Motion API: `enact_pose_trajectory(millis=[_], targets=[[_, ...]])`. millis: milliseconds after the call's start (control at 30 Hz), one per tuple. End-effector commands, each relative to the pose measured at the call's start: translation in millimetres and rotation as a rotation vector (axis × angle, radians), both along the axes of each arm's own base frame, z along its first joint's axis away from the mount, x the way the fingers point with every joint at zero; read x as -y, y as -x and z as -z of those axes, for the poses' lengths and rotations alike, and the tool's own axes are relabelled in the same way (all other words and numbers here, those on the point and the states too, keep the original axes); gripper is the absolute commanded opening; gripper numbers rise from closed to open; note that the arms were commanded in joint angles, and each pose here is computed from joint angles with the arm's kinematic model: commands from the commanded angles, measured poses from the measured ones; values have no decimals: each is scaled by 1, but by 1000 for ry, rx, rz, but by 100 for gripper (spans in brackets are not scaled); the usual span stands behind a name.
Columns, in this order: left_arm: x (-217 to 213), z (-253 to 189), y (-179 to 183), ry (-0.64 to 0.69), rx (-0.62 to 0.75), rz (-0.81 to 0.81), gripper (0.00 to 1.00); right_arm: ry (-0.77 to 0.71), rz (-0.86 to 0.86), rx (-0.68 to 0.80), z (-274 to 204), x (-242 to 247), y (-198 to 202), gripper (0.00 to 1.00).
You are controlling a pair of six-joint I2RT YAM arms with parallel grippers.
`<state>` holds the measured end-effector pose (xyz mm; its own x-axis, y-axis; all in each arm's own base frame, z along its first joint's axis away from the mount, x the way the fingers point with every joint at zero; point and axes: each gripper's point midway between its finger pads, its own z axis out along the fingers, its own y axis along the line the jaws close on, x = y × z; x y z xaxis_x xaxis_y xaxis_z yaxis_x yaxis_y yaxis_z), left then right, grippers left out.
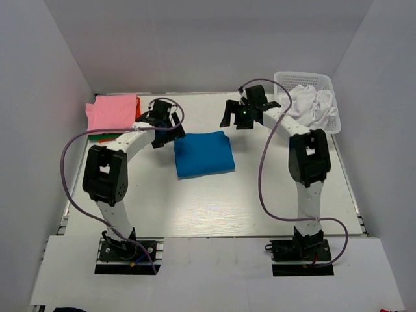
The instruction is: Fold and stack the t-shirts
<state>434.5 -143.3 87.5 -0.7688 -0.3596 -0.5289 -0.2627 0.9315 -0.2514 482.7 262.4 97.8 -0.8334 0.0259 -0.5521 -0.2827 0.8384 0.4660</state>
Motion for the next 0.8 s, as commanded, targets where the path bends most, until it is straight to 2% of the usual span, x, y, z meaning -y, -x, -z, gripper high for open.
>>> enact_pose_trajectory(millis=[0,67,100,133,167,233,300,433,500,533,600,633,667,767], targets=[[13,-11,21,68,28,70,100,-45,-3,138,-61,9,19,90],[17,7,40,78,-22,97,100,-23,20,99,-39,19,35,90],[20,16,46,96,-36,111,100,-33,25,127,-54,21,39,90],[23,19,49,110,-44,123,100,-27,29,107,-47,23,46,90],[25,26,52,122,-58,133,100,-22,34,79,-37,26,53,90],[25,38,52,126,-46,133,100,-47,29,99,-50,26,59,90],[29,49,47,135,-43,140,96,-54,20,85,-47,28,71,90],[40,73,52,165,-96,176,77,-37,37,91,-49,36,82,90],[49,76,55,189,-95,203,61,-11,62,91,-45,44,83,90],[53,81,55,188,-97,212,51,-13,68,104,-51,45,85,90],[53,90,58,147,-121,233,24,6,90,107,-49,50,86,90],[52,94,58,109,-132,244,7,8,100,119,-52,53,86,90],[50,92,56,93,-132,234,0,18,113,124,-53,56,85,90],[39,84,43,-16,-109,225,0,27,134,135,-53,63,90,90]])
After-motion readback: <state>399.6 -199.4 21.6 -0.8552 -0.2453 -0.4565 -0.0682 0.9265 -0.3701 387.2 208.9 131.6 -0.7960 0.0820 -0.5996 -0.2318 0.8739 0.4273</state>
